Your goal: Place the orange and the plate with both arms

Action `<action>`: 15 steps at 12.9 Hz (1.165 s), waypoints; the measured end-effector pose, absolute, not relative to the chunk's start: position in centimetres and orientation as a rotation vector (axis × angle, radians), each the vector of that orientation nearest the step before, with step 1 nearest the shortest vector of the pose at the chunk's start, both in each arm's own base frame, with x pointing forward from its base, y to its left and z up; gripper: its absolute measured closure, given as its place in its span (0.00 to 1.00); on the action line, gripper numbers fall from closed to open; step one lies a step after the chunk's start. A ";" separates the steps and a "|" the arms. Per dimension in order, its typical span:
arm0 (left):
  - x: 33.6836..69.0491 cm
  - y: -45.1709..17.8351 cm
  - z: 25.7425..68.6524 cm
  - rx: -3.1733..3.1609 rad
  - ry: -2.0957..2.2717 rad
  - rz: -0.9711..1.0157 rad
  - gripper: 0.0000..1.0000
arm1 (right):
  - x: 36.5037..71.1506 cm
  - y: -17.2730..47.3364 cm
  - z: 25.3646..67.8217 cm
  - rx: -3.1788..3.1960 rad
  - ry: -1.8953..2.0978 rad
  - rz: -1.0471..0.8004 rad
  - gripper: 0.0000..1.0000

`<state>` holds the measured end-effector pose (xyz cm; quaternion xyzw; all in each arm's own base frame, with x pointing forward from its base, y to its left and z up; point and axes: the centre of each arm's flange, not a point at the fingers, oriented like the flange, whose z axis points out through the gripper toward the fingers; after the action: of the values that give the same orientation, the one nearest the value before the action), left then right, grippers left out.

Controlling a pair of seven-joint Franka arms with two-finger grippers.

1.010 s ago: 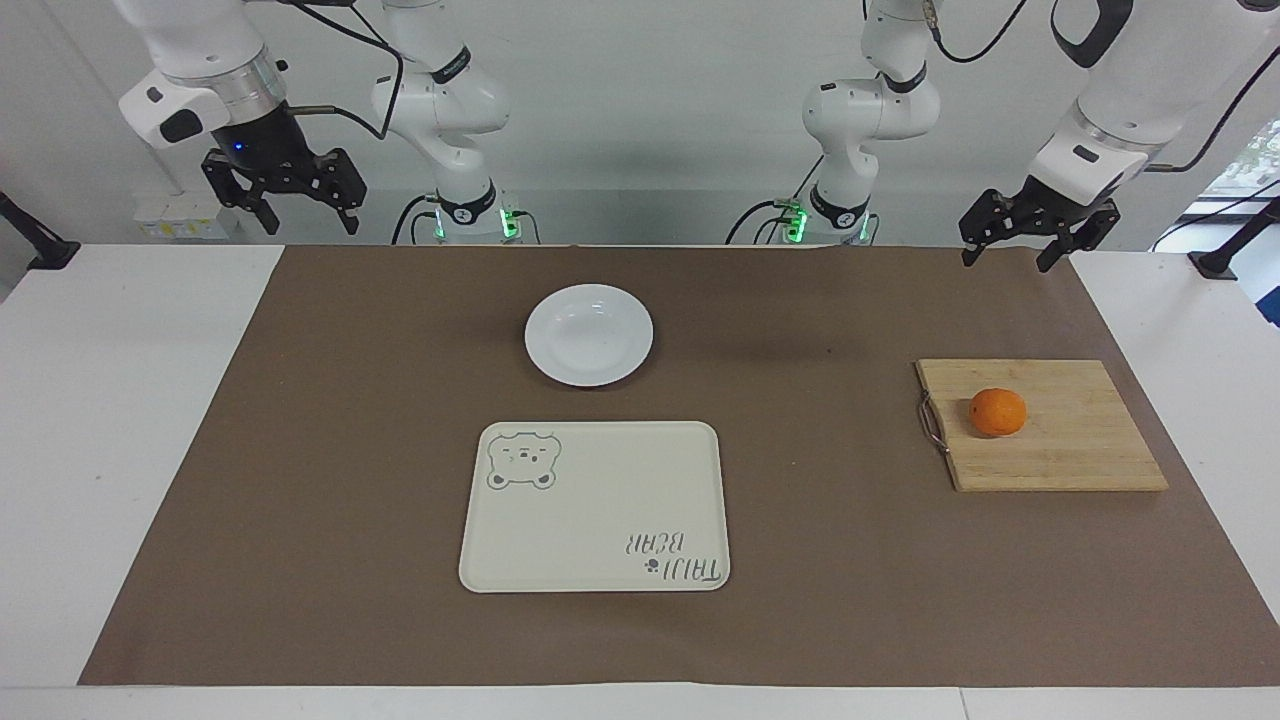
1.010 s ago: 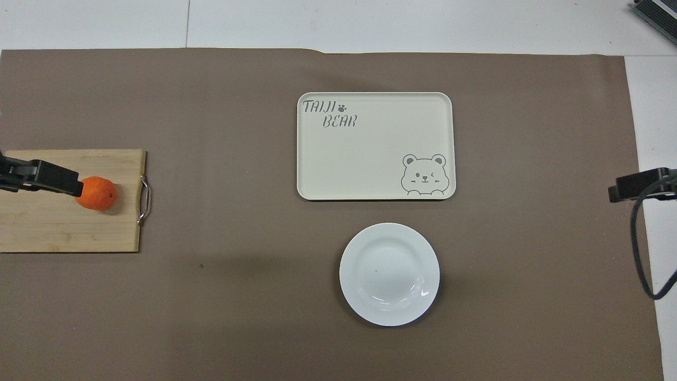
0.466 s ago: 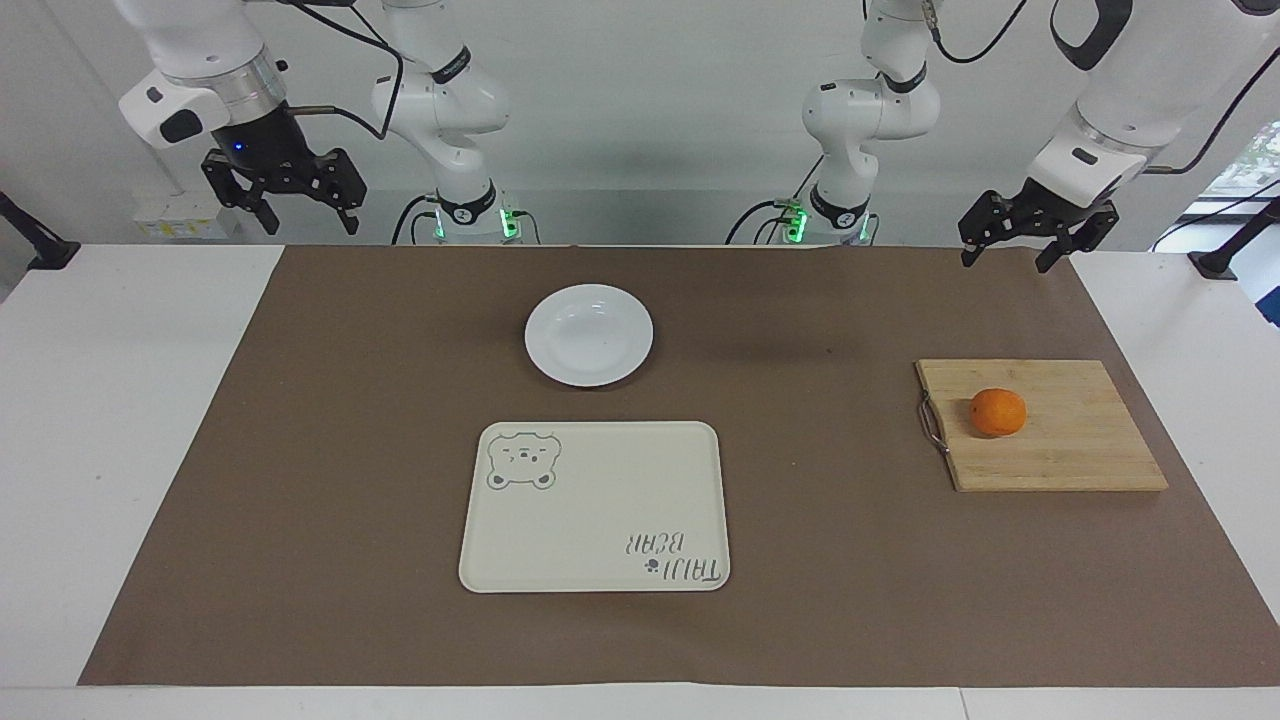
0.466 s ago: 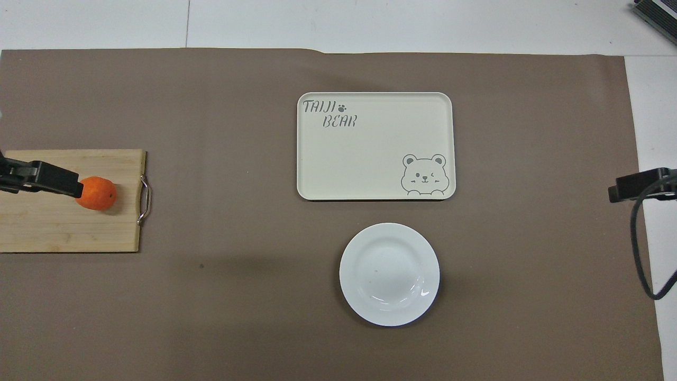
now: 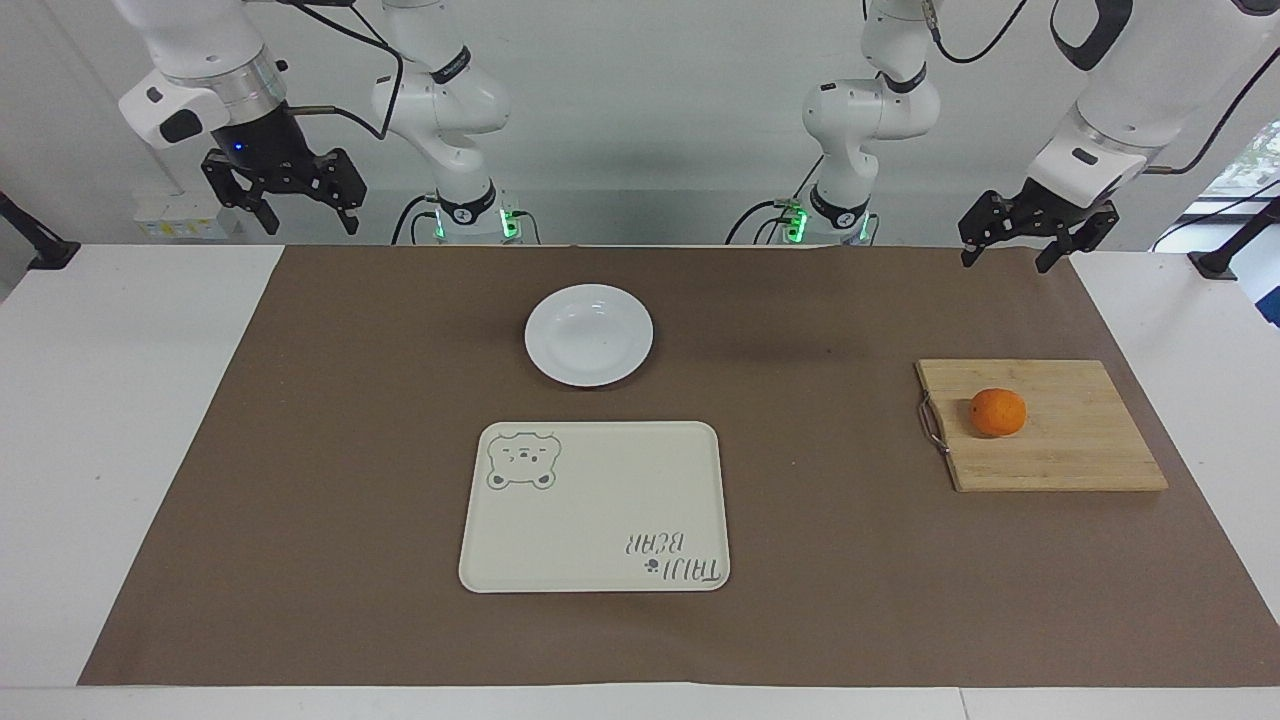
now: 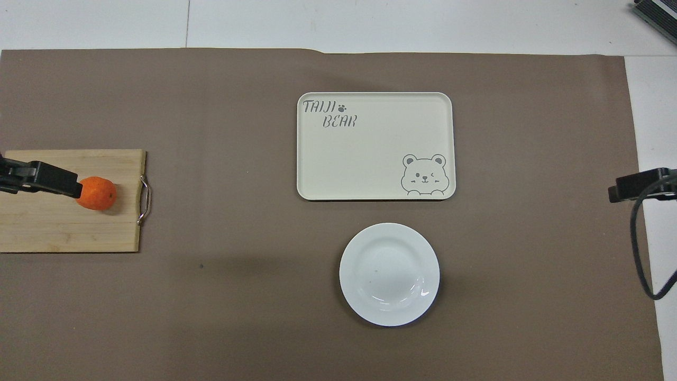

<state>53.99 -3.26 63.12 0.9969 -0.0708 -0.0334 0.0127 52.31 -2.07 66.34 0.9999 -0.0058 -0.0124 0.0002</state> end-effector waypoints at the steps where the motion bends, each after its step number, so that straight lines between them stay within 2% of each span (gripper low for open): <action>1: 54.0 -3.3 63.1 3.107 -0.223 -0.104 0.00 | 52.3 -2.1 66.3 3.141 -0.018 -0.039 0.00; 8: 54.8 -2.5 61.9 3.108 -0.220 -0.132 0.00 | 52.3 -2.1 66.3 3.141 -0.018 -0.039 0.00; 15: 57.2 1.9 59.5 3.100 -0.283 -0.083 0.00 | 52.3 -2.1 66.3 3.141 -0.018 -0.039 0.00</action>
<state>57.23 1.92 59.49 0.9954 -0.0908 -0.0265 0.0139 52.31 -2.07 66.34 0.9999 -0.0058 -0.0124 0.0002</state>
